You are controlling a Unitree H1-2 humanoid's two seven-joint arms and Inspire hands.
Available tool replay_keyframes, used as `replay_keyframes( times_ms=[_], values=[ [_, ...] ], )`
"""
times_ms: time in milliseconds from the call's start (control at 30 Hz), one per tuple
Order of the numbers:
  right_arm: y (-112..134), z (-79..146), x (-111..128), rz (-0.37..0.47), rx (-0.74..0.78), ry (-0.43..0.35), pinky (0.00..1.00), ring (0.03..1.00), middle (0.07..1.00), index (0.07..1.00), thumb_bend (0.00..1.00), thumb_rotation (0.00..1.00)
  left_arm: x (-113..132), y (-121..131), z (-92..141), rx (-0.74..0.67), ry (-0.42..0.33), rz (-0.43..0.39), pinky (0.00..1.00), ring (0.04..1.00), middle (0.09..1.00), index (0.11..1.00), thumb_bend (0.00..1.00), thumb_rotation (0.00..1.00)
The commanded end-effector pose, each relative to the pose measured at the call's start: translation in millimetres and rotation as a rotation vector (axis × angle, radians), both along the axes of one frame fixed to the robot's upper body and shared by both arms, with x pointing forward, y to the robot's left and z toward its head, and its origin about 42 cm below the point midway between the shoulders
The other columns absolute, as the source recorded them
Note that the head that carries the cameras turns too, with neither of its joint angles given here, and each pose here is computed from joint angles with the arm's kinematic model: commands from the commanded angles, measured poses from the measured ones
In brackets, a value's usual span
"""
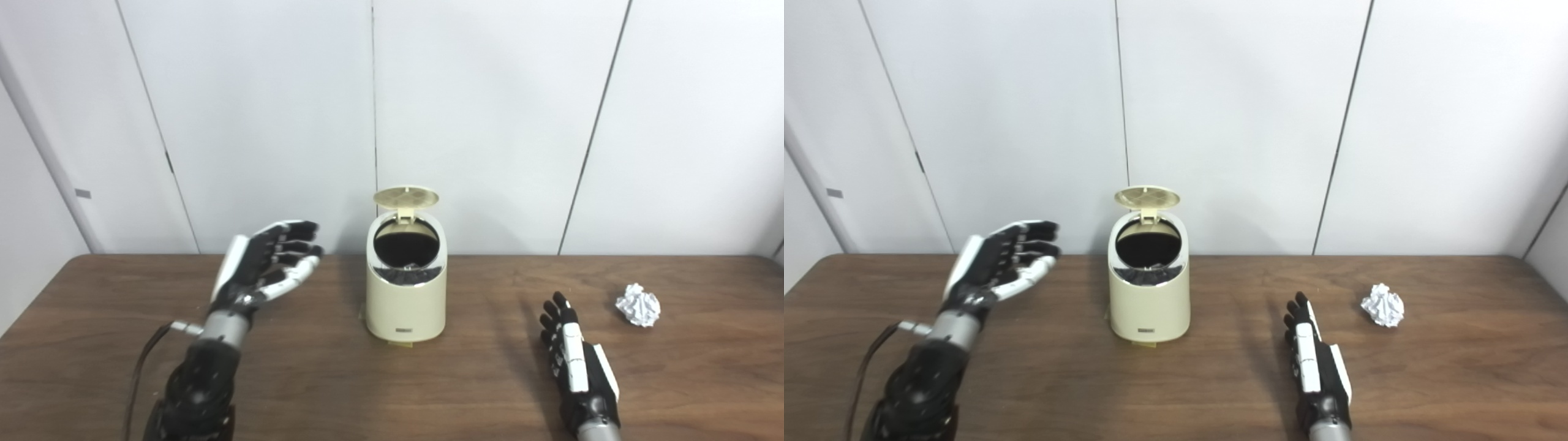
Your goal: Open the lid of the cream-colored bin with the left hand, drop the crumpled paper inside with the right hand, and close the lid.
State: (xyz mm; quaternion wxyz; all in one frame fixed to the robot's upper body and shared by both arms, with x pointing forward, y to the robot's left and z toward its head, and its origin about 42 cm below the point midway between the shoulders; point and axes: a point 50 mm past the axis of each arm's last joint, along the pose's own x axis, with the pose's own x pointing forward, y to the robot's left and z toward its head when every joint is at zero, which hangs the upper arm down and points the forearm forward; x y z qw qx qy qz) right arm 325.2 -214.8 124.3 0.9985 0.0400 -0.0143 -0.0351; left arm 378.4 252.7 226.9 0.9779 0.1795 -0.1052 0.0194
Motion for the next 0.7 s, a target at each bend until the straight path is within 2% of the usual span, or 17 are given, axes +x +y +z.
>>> replay_keyframes(
  times_ms=[0,233,333,500,600,667],
  values=[
    [-4,21,10,0.008,-0.003,-0.09,1.0,0.968,0.975,0.999,0.6,1.0,-6,-3,8,-0.03,-0.082,-0.009,0.69,0.741,0.748,0.768,0.39,0.25],
    [-11,24,6,0.003,0.007,-0.089,1.0,0.964,0.973,0.986,0.62,1.0,-37,1,-28,-0.097,0.008,0.043,0.77,0.785,0.799,0.827,0.44,0.59],
    [-15,24,4,-0.001,0.003,-0.094,1.0,0.961,0.97,0.983,0.63,1.0,-44,3,-36,-0.117,0.03,0.064,0.81,0.807,0.803,0.834,0.46,0.6],
    [-22,30,4,-0.005,-0.009,-0.113,1.0,0.954,0.966,0.984,0.64,1.0,-55,5,-45,-0.181,0.046,0.077,0.86,0.815,0.799,0.837,0.45,0.54],
    [-27,36,5,-0.012,-0.01,-0.12,1.0,0.953,0.965,0.982,0.65,1.0,-59,5,-52,-0.2,0.044,0.083,0.86,0.805,0.794,0.837,0.43,0.52],
    [-34,41,7,-0.018,-0.045,-0.123,1.0,0.955,0.965,0.983,0.65,0.97,-62,6,-57,-0.219,0.05,0.086,0.8,0.804,0.799,0.832,0.41,0.5]
  ],
)
